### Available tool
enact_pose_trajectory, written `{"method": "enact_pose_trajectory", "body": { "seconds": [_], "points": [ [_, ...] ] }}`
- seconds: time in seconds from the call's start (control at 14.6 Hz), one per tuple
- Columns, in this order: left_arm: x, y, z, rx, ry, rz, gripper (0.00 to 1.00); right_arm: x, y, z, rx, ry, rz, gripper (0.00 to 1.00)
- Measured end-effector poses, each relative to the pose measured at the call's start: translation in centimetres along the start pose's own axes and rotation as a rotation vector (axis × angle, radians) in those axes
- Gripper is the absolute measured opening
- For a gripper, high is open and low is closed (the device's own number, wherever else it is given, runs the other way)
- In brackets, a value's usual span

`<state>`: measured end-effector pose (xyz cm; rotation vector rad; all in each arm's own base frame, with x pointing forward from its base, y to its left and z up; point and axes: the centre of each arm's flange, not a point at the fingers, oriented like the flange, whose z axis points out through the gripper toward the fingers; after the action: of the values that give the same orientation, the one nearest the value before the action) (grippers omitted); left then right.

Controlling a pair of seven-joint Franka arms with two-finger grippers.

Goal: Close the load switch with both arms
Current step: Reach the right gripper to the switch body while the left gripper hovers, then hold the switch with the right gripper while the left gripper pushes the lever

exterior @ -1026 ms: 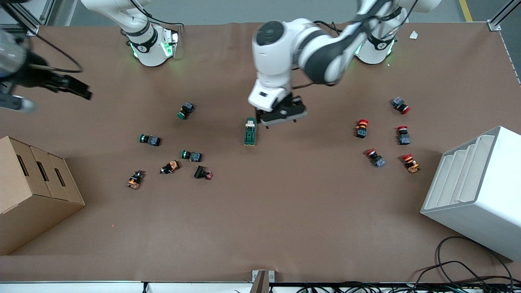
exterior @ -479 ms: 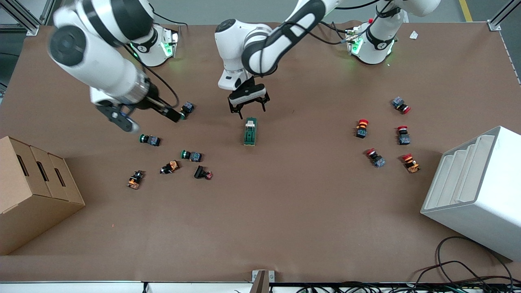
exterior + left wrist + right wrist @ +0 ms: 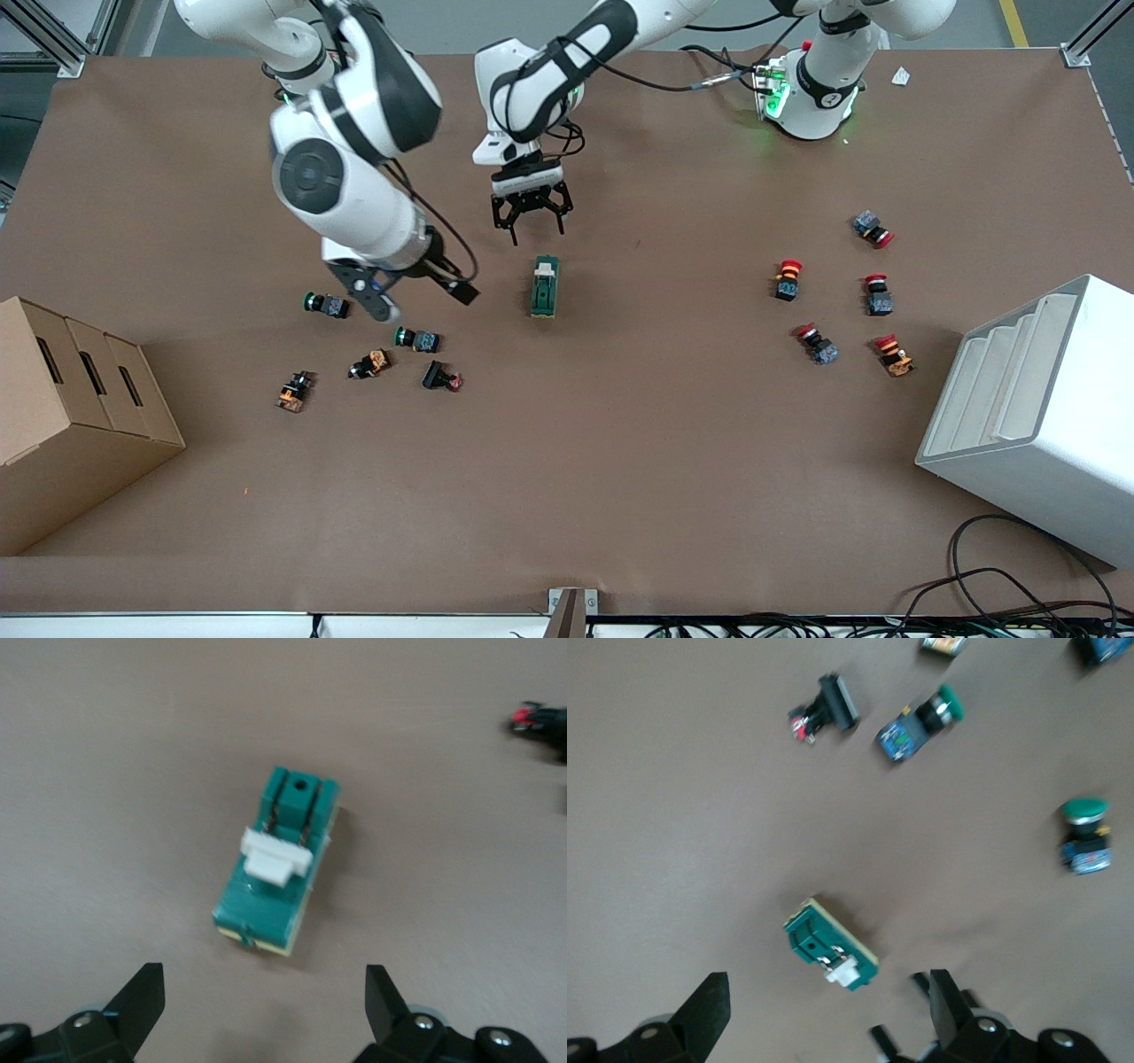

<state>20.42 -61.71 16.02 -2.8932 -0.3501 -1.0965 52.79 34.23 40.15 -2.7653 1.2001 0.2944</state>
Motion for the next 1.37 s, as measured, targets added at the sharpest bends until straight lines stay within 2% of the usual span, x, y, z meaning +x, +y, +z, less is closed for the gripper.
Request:
{"method": "enact_pose_trajectory", "body": {
  "seconds": [0.27, 0.62, 0.89, 1.16, 1.37],
  "points": [
    [-4.2, -2.7, 2.5, -0.097, 0.125, 0.056, 0.99, -1.3, -1.9, 4.8, 0.043, -0.020, 0.022, 1.00],
    [-5.2, -4.4, 5.9, -0.176, 0.332, 0.082, 0.99, -4.7, -1.1, 11.3, 0.092, -0.004, 0.013, 1.00],
    [-5.4, -4.5, 6.5, -0.190, 0.394, 0.090, 0.99, -8.7, -0.5, 16.9, 0.092, 0.013, -0.001, 1.00],
    [-6.5, -5.3, 8.1, -0.219, 0.498, 0.110, 1.00, -9.4, -0.4, 20.4, 0.094, 0.039, -0.002, 1.00],
    [-7.0, -5.3, 8.4, -0.218, 0.530, 0.117, 1.00, -9.8, -0.3, 21.6, 0.098, 0.049, -0.002, 1.00]
  ]
}}
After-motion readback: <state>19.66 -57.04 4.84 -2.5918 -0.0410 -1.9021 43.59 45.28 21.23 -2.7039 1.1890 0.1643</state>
